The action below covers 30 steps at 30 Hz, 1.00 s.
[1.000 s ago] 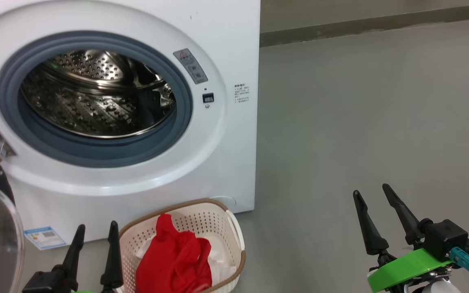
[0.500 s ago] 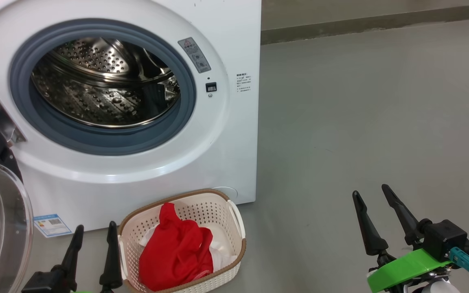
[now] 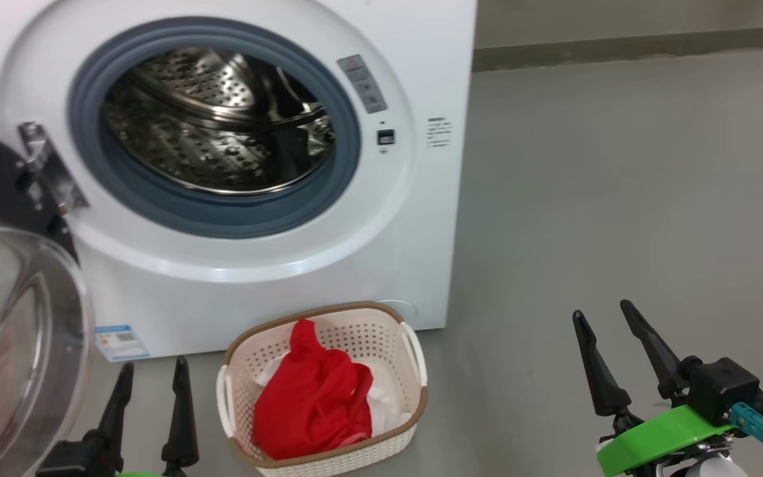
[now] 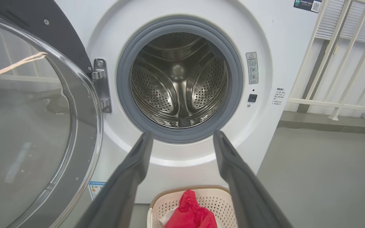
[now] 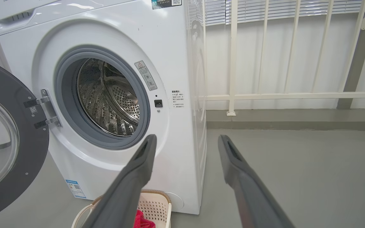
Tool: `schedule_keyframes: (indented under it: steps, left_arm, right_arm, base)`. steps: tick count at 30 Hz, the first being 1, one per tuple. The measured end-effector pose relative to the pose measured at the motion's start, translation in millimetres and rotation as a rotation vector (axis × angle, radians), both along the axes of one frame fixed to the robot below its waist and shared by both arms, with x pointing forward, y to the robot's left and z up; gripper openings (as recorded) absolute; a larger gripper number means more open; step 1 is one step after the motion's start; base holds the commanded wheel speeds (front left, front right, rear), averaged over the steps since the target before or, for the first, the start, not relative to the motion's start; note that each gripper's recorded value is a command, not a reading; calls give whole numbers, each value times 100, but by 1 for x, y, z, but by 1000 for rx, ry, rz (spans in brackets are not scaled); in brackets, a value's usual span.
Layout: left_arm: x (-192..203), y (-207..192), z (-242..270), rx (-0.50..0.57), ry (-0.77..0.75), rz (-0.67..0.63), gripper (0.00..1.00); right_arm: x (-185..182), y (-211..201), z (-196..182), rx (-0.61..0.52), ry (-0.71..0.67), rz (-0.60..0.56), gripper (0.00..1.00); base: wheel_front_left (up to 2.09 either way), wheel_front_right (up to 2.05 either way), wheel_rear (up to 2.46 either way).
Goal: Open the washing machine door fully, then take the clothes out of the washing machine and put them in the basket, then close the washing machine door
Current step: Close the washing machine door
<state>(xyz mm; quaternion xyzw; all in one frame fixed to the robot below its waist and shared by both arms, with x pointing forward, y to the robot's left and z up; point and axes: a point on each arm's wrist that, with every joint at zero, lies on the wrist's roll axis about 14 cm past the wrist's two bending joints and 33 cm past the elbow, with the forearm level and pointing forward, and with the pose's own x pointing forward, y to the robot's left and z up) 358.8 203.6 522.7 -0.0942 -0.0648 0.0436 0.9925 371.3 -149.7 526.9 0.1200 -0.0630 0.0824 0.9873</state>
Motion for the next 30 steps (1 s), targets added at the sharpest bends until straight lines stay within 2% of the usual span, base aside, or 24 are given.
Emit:
schedule_keyframes:
  steps: [11,30]
  left_arm:
    - [-27,40,10,6,-33,128,100]
    - [-99,105,10,33,-31,382,100]
  right_arm:
    - [16,44,4,-3,-10,127,100]
    - [26,144,6,-8,-15,401,100]
  base:
    - [0,0,0]
    - [0,0,0]
